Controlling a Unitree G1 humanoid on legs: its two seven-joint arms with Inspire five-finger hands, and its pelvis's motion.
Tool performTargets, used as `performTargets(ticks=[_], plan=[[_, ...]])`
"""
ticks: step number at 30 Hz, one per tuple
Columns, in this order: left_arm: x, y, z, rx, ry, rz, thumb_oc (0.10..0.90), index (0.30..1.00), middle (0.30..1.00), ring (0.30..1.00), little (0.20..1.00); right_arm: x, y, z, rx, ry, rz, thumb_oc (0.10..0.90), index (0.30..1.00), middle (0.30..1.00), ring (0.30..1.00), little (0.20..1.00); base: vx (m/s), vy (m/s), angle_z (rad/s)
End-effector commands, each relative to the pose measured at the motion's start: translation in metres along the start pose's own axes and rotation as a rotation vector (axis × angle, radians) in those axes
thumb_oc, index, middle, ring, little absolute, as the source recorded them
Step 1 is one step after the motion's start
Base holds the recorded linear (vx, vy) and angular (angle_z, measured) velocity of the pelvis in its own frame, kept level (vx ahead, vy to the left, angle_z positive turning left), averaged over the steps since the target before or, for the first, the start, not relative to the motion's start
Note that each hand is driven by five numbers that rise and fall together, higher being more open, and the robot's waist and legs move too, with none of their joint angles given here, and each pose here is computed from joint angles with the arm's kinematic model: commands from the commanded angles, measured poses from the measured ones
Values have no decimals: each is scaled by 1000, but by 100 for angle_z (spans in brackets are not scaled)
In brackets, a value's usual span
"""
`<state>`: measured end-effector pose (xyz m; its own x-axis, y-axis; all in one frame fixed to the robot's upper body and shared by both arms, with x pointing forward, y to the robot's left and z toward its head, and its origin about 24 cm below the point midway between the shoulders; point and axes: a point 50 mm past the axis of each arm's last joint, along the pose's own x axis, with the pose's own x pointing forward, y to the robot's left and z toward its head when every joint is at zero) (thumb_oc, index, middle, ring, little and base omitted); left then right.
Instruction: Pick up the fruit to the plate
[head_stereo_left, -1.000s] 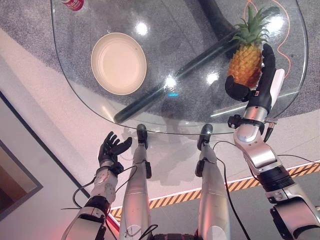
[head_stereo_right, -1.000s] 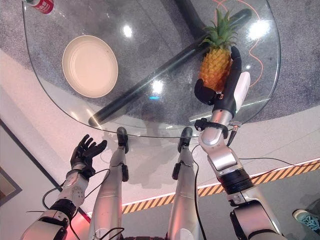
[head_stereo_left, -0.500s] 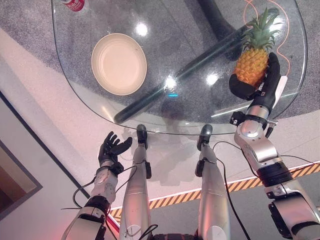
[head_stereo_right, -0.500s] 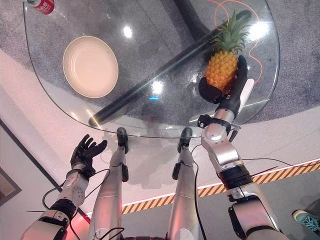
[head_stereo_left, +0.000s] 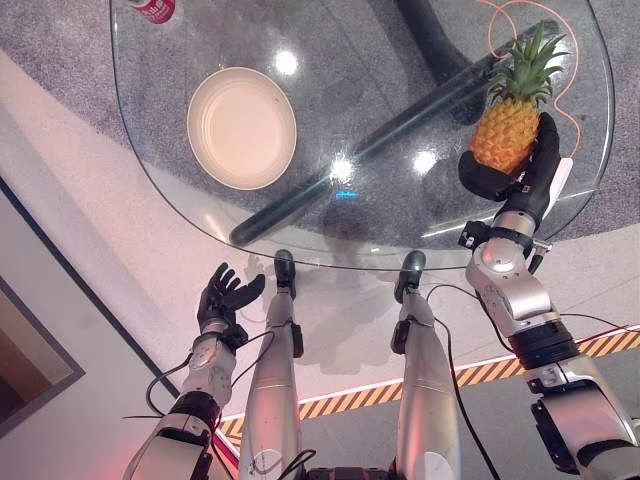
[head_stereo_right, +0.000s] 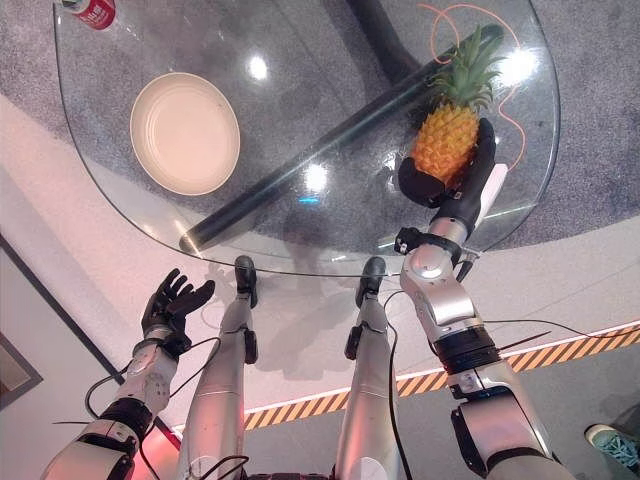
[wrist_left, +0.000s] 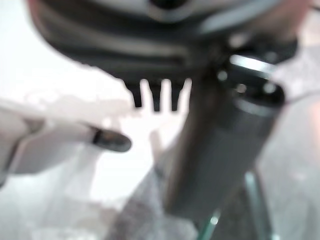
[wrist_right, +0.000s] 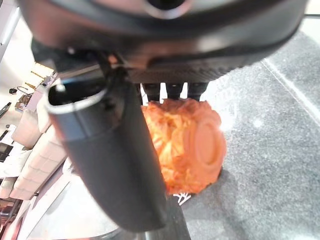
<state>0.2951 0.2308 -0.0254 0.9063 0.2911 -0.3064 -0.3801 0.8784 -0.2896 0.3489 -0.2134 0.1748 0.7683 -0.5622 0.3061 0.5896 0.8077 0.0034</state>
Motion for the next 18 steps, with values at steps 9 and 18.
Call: performTargets(ticks=[9, 18], plan=[[-9, 23, -7, -64, -11, 65, 800, 900, 900, 900, 900, -2, -3, 0, -39, -34, 33, 100, 300, 300, 300, 200, 0, 0, 0], [-2, 22, 30, -388, -188, 89, 800, 900, 900, 900, 900, 2, -4, 5, -71, -87, 27, 100, 300, 300, 300, 200, 0, 0, 0]])
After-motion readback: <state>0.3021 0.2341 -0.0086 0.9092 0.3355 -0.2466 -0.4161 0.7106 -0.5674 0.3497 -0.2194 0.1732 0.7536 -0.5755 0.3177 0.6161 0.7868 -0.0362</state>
